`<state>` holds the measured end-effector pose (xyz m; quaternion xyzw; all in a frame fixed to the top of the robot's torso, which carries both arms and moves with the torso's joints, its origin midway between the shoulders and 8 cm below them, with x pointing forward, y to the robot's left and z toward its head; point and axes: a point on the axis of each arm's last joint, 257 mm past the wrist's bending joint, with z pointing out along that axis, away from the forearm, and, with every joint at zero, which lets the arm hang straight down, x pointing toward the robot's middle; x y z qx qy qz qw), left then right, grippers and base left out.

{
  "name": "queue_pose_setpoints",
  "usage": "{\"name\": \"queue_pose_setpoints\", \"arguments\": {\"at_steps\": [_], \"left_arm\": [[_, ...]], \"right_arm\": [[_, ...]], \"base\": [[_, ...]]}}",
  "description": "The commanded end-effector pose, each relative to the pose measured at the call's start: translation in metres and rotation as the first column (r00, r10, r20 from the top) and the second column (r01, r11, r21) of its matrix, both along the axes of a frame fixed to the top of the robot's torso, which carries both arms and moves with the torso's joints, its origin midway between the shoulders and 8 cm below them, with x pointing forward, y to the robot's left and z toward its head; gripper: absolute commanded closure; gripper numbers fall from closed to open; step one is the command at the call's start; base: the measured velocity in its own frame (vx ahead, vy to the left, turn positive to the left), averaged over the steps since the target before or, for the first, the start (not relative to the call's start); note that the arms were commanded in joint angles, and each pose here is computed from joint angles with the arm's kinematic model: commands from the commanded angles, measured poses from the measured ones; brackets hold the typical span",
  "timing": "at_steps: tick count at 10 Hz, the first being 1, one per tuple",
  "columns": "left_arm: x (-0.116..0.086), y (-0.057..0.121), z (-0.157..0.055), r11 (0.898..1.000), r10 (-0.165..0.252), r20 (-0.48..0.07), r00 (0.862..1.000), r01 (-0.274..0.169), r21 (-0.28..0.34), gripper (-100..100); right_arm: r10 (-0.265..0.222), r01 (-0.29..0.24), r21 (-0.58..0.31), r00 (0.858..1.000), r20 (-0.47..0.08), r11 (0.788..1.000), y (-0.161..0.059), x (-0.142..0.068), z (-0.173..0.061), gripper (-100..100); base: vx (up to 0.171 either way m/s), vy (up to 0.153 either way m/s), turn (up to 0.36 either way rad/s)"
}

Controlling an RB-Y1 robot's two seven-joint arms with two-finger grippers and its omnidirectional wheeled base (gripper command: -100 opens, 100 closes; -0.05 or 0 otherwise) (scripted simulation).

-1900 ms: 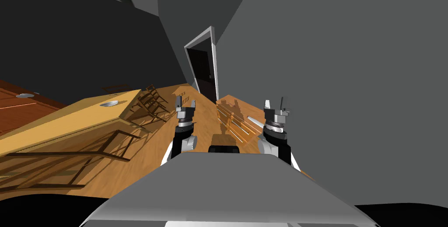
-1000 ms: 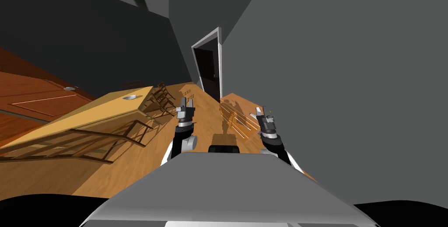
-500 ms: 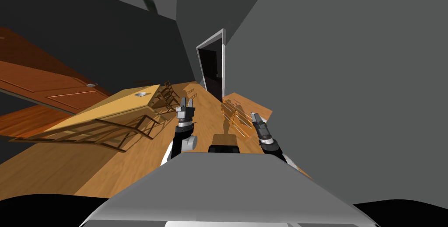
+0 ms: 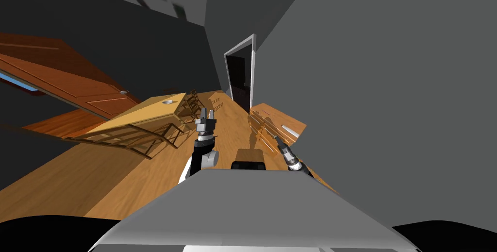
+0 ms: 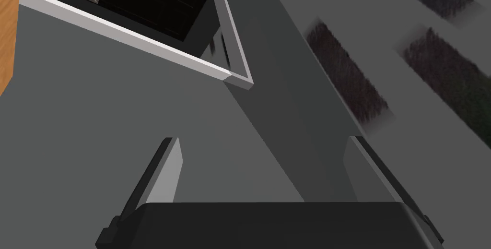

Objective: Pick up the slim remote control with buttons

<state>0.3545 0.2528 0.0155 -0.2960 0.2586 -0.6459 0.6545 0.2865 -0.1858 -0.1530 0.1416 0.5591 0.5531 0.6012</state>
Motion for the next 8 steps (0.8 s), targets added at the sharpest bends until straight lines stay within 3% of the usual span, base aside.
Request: {"name": "queue_pose_setpoints", "arguments": {"at_steps": [1,2,3,4,5,7,8], "left_arm": [[0.0,0.0,0.0,1.0,0.0,0.0,1.0,0.0,0.0,0],[0.0,0.0,0.0,1.0,0.0,0.0,1.0,0.0,0.0,0],[0.0,0.0,0.0,1.0,0.0,0.0,1.0,0.0,0.0,0],[0.0,0.0,0.0,1.0,0.0,0.0,1.0,0.0,0.0,0],[0.0,0.0,0.0,1.0,0.0,0.0,1.0,0.0,0.0,0],[0.0,0.0,0.0,1.0,0.0,0.0,1.0,0.0,0.0,0],[0.0,0.0,0.0,1.0,0.0,0.0,1.0,0.0,0.0,0]], "right_arm": [[0.016,-0.017,-0.03,0.999,-0.032,0.999,0.0,-0.004,-0.018,-100],[0.043,-0.049,-0.072,0.995,-0.085,0.996,0.002,-0.016,-0.044,-100],[0.044,-0.051,-0.074,0.995,-0.085,0.996,0.002,-0.016,-0.044,-100],[0.07,-0.087,-0.117,0.987,-0.143,0.989,0.003,-0.029,-0.071,-100],[0.071,-0.088,-0.118,0.987,-0.143,0.989,0.003,-0.03,-0.071,-100],[0.115,-0.166,-0.19,0.961,-0.253,0.968,0.004,-0.061,-0.119,-100],[0.117,-0.176,-0.207,0.956,-0.27,0.962,-0.001,-0.064,-0.126,-100]], "base": [[-0.026,0.005,0.057],[-0.011,0.007,0.084],[-0.004,0.003,0.063],[0.003,0.004,0.136],[0.005,0.0,0.054],[0.023,0.0,0.154],[0.028,-0.008,0.043]]}}
